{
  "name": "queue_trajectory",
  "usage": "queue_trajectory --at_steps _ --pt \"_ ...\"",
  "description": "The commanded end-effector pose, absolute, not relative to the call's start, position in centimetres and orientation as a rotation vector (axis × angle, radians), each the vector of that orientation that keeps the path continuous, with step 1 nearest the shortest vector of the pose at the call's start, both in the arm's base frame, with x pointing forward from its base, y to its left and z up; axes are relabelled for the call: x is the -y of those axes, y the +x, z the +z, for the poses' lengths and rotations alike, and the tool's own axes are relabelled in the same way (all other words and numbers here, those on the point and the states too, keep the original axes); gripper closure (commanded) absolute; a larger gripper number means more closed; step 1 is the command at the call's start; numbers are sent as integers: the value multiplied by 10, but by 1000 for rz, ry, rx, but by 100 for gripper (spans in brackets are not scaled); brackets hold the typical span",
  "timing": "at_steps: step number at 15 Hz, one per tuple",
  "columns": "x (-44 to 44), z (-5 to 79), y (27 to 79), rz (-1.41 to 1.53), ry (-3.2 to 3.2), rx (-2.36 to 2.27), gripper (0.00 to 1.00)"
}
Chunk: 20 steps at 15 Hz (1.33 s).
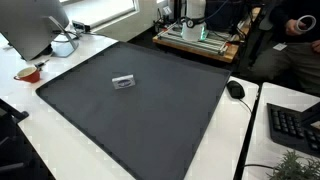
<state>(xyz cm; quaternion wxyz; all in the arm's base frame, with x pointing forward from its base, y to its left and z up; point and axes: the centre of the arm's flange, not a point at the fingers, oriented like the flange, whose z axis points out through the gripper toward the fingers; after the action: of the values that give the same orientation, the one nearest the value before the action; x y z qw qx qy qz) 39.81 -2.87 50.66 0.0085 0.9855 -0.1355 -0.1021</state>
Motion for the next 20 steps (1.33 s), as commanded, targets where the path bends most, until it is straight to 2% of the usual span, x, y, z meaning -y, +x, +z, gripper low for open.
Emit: queue_trajectory --at_steps 1,13,20 --pt "29 507 398 -319 3079 423 0" --pt "29 507 398 -319 3079 423 0" --pt "-28 489 412 -366 2986 -224 0"
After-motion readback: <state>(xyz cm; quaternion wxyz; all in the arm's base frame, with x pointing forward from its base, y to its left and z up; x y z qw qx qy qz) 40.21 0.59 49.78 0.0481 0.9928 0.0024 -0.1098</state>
